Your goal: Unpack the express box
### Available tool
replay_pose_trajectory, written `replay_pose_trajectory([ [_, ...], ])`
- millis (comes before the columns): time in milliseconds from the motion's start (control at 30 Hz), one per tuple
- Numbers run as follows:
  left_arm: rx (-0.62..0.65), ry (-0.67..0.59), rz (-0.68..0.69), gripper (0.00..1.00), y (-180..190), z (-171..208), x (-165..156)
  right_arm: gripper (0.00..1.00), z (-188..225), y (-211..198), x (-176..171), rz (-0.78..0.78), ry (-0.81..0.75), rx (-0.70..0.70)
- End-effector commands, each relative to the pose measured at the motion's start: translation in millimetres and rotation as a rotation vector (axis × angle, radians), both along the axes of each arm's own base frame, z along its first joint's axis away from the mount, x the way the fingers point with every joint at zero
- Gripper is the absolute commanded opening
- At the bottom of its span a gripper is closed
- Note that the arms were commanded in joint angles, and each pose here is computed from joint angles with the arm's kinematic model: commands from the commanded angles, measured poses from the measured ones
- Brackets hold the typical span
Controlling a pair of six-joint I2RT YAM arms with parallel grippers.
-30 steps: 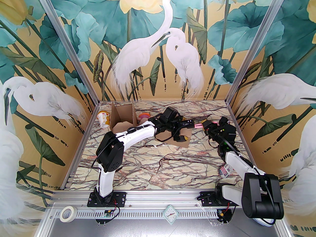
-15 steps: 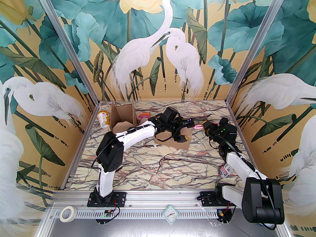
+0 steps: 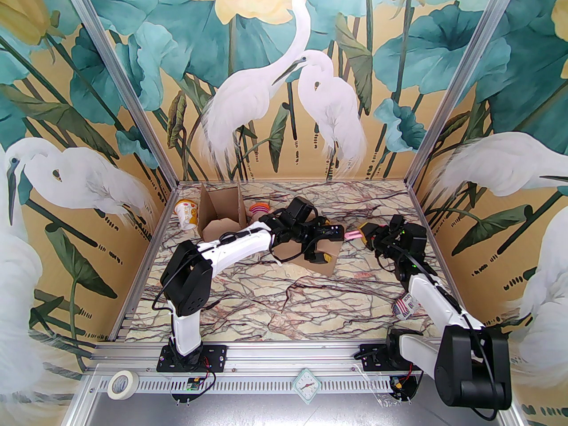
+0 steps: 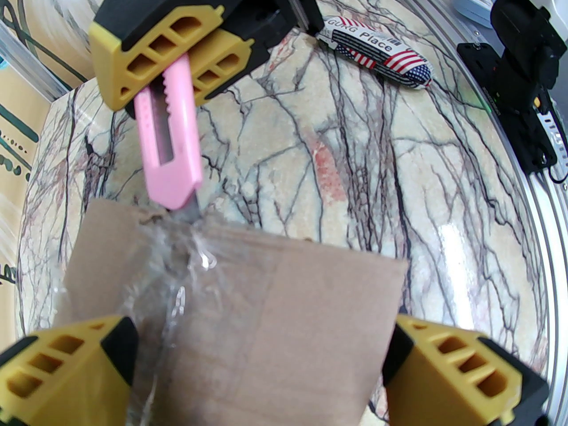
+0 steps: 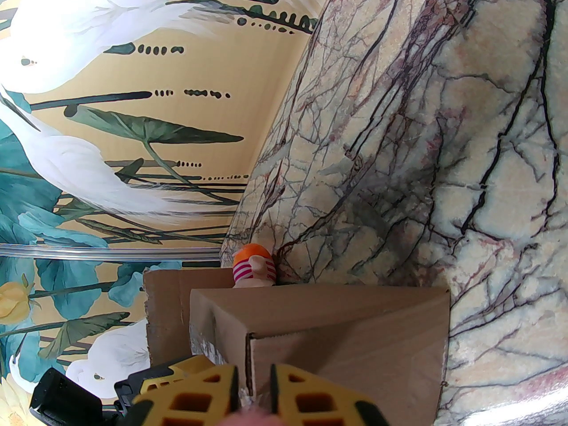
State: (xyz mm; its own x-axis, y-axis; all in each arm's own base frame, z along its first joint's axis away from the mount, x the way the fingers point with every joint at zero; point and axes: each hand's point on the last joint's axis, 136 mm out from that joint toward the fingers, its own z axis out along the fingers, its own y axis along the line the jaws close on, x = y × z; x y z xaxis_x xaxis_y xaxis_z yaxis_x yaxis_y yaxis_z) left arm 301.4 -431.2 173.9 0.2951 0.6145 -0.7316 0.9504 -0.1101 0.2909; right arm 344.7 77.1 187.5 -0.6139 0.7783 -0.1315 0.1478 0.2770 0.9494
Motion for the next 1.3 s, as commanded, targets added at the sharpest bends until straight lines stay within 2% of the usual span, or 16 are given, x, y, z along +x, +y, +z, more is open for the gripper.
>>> replay_pose_trajectory([
  [0, 0.034, -0.044, 0.004, 0.98, 4, 5, 1, 0.0, 16, 15, -13, 0.077, -0.017, 0.054],
  [300, 0.052, -0.028, -0.005, 0.98, 0, 5, -3, 0.0, 13, 16, -25, 0.076, 0.0, 0.057],
  [767, 0.039, 0.022, 0.263, 0.98, -9, -1, 42, 0.0, 17, 12, -36, 0.019, 0.003, 0.091],
  [1267, 0.129, 0.024, 0.387, 0.97, 1, -26, 61, 0.0, 7, 0, -60, -0.117, 0.08, 0.087],
])
